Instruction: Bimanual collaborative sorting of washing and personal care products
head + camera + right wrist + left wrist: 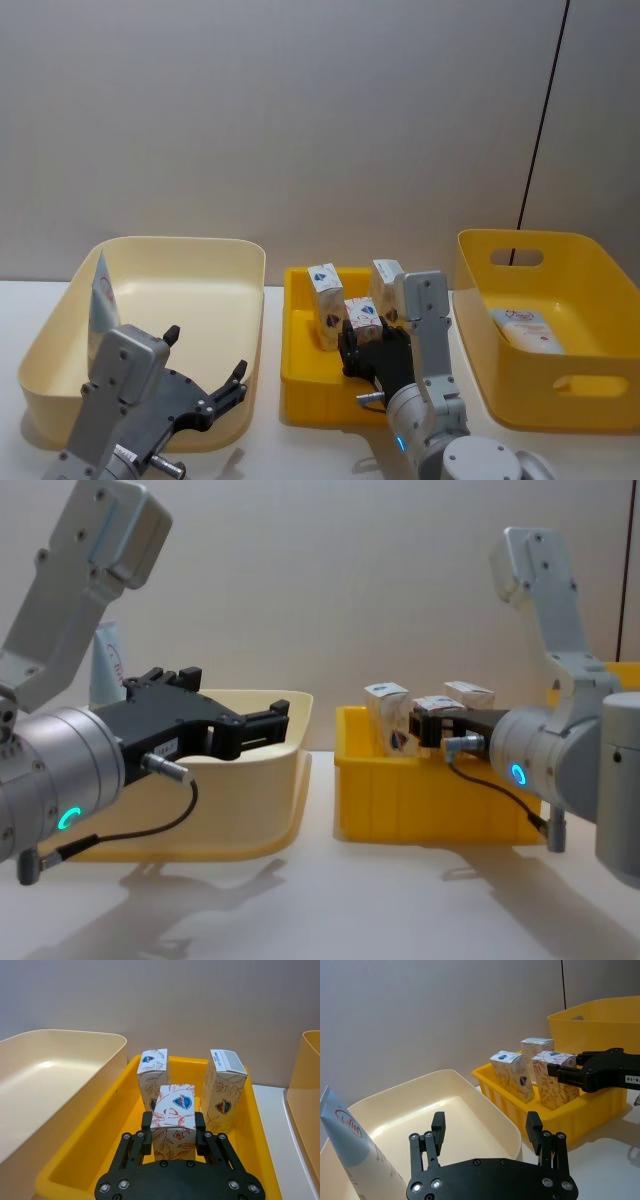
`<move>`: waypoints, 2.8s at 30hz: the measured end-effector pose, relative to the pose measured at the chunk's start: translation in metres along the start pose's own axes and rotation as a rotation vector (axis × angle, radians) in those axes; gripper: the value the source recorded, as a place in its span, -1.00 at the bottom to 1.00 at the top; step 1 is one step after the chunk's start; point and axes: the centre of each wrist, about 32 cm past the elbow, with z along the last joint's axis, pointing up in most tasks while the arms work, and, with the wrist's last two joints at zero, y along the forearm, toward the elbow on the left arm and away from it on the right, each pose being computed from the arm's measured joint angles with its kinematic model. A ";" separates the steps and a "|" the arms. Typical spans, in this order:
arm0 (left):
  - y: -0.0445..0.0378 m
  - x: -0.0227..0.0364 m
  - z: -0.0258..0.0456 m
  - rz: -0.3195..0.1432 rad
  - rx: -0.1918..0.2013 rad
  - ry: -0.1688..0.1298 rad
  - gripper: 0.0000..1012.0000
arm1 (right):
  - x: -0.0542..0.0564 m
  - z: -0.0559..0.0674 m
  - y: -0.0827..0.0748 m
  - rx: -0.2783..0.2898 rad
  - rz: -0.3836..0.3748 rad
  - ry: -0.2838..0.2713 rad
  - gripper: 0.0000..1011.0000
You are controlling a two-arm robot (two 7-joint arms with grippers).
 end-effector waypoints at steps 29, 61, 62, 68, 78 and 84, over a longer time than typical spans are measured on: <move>0.0000 0.0000 0.0000 0.000 0.000 0.000 0.98 | 0.031 0.035 -0.017 0.245 0.040 -0.068 -0.10; 0.0000 0.0000 0.0000 0.000 0.000 0.000 0.98 | 0.120 0.058 -0.082 0.273 -0.207 -0.108 -0.10; 0.0000 0.0000 0.0000 0.000 0.000 0.000 0.98 | 0.121 0.058 -0.082 0.267 -0.210 -0.107 -0.10; 0.0000 0.0000 0.0000 0.000 0.000 0.000 0.98 | 0.126 0.054 -0.084 0.235 -0.227 -0.102 -0.10; 0.0000 0.0000 0.0000 0.000 0.000 0.000 0.98 | 0.129 0.047 -0.081 0.195 -0.252 -0.093 -0.10; 0.0000 0.0000 0.0000 0.000 0.000 0.000 0.98 | 0.130 0.041 -0.078 0.163 -0.264 -0.079 -0.10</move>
